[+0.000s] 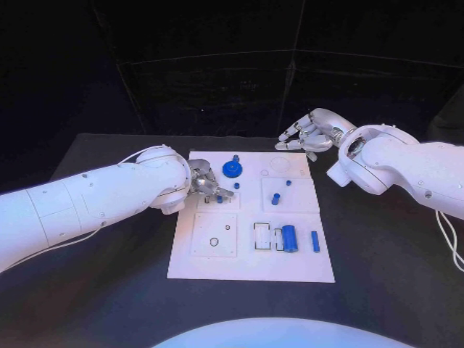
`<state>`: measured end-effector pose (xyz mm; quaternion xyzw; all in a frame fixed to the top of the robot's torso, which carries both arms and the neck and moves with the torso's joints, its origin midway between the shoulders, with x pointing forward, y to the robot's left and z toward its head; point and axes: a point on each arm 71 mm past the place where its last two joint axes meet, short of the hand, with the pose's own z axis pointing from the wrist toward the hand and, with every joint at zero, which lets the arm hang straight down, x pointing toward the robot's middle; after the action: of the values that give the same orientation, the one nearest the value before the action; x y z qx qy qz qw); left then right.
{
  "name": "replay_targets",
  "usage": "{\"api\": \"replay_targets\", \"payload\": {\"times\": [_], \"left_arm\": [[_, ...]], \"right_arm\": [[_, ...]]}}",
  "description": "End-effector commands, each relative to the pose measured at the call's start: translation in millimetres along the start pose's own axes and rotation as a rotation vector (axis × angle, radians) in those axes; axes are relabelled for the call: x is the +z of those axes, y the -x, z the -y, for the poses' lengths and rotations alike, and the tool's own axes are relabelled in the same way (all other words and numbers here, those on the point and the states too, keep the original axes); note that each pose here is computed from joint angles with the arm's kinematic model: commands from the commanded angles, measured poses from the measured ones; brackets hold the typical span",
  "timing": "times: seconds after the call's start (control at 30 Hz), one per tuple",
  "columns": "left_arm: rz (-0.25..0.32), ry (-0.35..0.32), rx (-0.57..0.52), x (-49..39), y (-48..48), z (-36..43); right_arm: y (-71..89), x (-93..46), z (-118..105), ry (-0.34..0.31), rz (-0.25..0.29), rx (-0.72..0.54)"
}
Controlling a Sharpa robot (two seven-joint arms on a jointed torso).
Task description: Assemble the parts on the task board
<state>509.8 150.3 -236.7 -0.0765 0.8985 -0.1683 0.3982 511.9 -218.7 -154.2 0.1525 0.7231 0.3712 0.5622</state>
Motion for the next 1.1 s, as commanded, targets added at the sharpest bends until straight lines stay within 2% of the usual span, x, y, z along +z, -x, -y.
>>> {"api": "replay_targets", "payload": {"times": [0.03,0.4,0.57,0.7,0.83,1.0,1.1], "left_arm": [[0.003,-0.005,-0.024,-2.3,2.8,1.9],[0.005,-0.007,-0.030,-5.2,6.6,1.2],[0.021,-0.024,-0.045,-10.7,16.6,4.2],[0.023,-0.044,-0.047,-18.3,33.3,8.7],[0.028,-0.032,-0.033,-22.1,57.5,7.3],[0.022,0.031,-0.020,-16.8,82.9,-0.4],[0.005,0.066,-0.011,-12.1,91.8,-4.6]], "right_arm": [[0.9,0.3,-2,0.011,0.002,0.002],[1.5,0.5,-1,0.009,0.004,0.001],[2.1,0.8,0,0.007,0.006,0.001],[2.9,1.2,1,0.005,0.009,0.000],[3.4,1.6,2,0.003,0.011,-0.001],[1.6,3.5,0,0.007,0.009,0.000],[0.6,4.6,-1,0.009,0.008,0.000]]}}
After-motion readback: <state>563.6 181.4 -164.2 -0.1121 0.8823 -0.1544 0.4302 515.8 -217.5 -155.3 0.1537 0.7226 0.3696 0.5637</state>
